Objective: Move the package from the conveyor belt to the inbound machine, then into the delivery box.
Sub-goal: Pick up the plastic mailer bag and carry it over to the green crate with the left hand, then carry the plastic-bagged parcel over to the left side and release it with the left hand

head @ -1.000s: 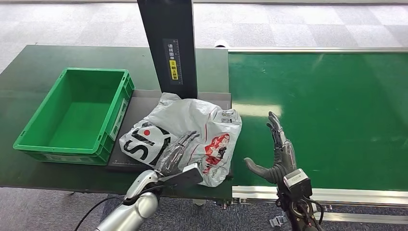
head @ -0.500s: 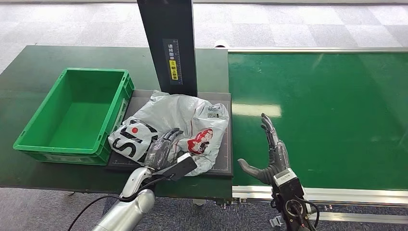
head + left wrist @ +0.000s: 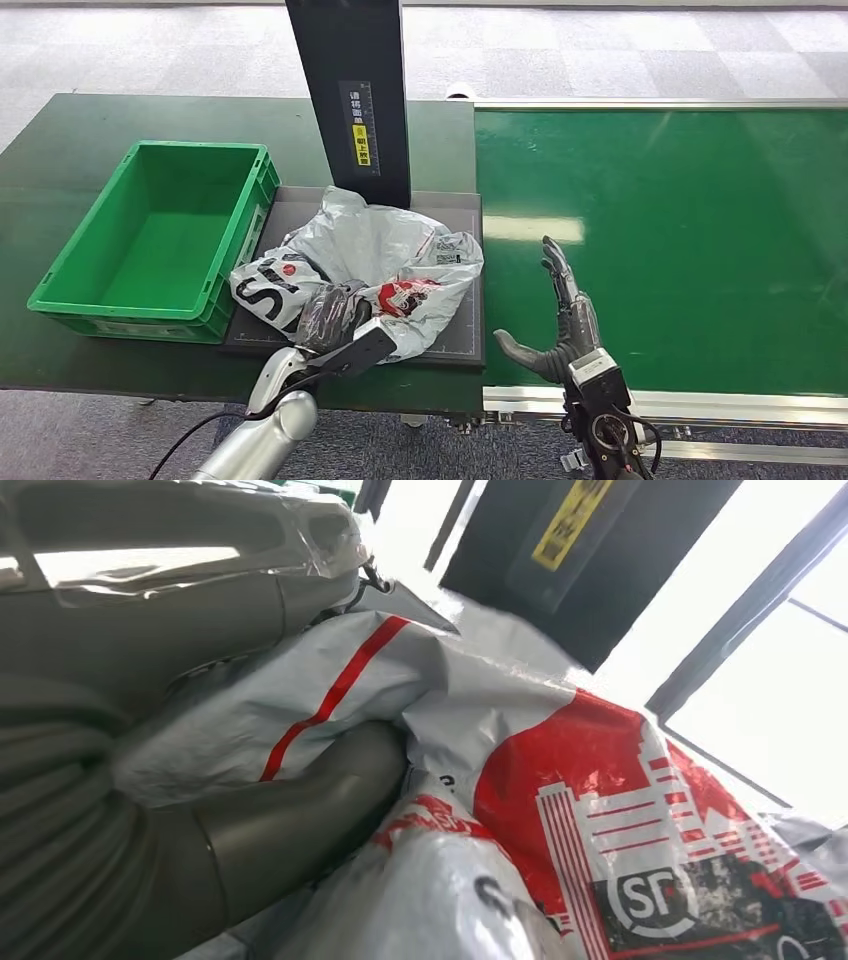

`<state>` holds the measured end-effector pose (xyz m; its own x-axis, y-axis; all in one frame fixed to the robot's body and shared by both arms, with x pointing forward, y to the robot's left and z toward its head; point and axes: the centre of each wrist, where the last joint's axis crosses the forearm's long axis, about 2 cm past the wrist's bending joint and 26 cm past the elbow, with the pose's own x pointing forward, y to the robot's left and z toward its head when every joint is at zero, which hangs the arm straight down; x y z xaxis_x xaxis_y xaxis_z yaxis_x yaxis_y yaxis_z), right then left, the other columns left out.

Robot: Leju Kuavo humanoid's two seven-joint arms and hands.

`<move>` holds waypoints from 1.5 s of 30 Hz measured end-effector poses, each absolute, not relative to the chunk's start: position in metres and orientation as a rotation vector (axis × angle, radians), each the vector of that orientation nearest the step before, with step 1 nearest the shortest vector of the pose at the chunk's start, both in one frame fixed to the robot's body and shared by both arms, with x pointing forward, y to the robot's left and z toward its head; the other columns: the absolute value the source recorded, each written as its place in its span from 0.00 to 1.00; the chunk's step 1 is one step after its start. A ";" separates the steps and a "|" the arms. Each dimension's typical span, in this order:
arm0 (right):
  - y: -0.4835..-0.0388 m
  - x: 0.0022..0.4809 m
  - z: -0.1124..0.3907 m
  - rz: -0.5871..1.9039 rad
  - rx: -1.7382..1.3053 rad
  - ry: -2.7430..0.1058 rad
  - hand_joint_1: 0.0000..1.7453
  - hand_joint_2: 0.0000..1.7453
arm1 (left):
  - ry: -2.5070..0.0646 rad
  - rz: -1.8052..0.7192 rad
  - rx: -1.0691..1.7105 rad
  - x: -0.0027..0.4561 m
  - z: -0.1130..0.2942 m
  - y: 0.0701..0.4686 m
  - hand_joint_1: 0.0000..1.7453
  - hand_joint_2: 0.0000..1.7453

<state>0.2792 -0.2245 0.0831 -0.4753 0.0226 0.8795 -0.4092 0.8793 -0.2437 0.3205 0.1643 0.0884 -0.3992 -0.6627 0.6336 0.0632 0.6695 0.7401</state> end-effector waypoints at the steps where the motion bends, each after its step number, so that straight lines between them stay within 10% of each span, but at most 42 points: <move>1: -0.224 0.279 0.083 0.520 0.284 -2.011 0.00 1.00 | -1.861 -0.838 0.474 0.320 0.090 0.164 1.00 1.00; 22: -0.235 0.278 0.080 0.462 0.276 -2.041 0.00 1.00 | -2.707 -0.418 0.799 0.305 0.202 0.178 1.00 1.00; 31: -0.239 0.278 0.078 0.449 0.271 -2.044 0.00 1.00 | -2.660 -0.368 1.089 0.337 0.228 0.227 1.00 1.00; 45: -0.240 0.282 0.079 0.461 0.264 -2.044 0.00 1.00 | -2.204 0.038 0.719 0.417 0.197 0.287 1.00 1.00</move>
<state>0.2822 -0.2399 0.0787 -0.4912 0.0036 0.8710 -0.3706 0.9041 -0.2128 0.4175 0.2873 0.1973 -0.5184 -0.4833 0.7055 -0.5073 0.8379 0.2013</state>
